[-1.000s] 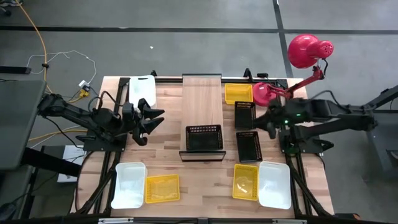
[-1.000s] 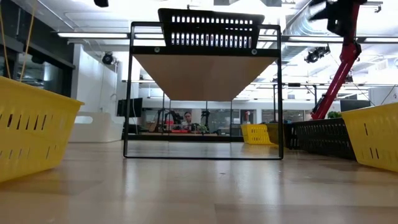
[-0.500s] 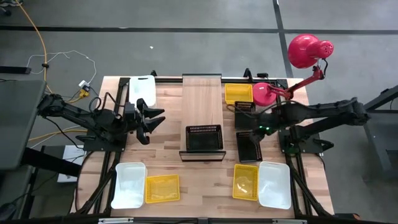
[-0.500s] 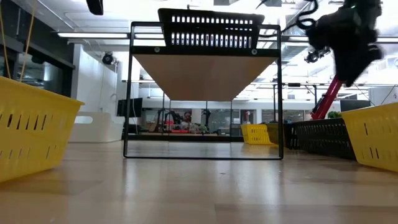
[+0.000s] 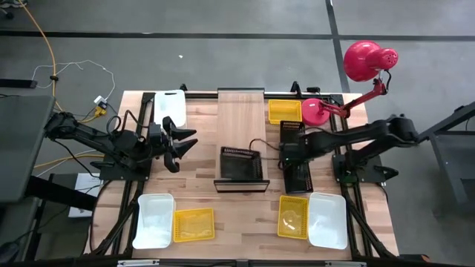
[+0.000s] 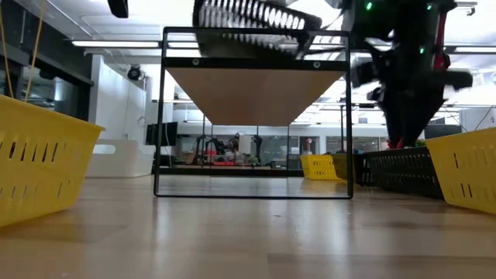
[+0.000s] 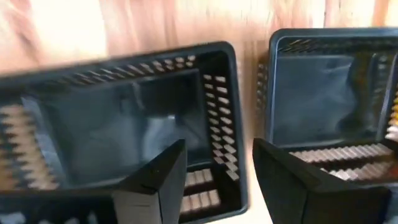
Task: Stack baskets on shelf by color
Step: Put the top left black bin on the shelf
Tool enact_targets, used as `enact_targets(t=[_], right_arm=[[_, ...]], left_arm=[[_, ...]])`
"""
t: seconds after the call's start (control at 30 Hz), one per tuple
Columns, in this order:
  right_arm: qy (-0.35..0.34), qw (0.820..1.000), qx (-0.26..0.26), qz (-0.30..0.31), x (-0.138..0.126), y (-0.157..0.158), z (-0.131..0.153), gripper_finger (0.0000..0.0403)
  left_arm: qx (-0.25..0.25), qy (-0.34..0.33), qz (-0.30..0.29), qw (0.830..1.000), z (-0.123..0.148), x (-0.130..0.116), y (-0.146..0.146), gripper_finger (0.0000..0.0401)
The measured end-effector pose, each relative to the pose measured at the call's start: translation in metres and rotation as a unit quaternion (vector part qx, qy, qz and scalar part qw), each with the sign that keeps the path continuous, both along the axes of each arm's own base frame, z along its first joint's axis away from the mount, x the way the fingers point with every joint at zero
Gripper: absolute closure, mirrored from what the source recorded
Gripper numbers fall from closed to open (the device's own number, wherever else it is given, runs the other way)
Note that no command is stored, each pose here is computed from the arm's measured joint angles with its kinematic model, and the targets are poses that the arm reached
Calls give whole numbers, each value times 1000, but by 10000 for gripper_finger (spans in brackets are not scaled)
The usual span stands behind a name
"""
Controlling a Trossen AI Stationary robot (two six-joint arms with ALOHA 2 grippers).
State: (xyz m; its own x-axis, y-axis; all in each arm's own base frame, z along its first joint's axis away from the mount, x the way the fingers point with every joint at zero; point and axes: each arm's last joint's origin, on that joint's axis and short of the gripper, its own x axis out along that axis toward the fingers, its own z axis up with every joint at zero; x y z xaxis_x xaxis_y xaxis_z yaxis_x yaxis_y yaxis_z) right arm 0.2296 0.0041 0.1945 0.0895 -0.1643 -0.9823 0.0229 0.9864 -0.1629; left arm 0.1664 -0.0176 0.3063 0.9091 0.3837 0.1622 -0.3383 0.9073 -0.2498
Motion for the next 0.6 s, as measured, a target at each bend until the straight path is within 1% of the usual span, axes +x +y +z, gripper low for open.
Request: enact_targets(t=[0.07,0.17,0.3,0.6], right_arm=[[16,999,-14,27,4,0,-7,231],[20,998,-16,51,10,0,-14,232],[10,998,-16,52,13,0,-15,237],[-34,999,-15,36,6,0,3,242]], left_arm=[[0,0,0,1000,0,0,0,245],[0,0,0,1000,0,0,0,245],[-1,-1,5,1000,0,0,0,245],[-5,-1,24,1000,0,-1,1,245]])
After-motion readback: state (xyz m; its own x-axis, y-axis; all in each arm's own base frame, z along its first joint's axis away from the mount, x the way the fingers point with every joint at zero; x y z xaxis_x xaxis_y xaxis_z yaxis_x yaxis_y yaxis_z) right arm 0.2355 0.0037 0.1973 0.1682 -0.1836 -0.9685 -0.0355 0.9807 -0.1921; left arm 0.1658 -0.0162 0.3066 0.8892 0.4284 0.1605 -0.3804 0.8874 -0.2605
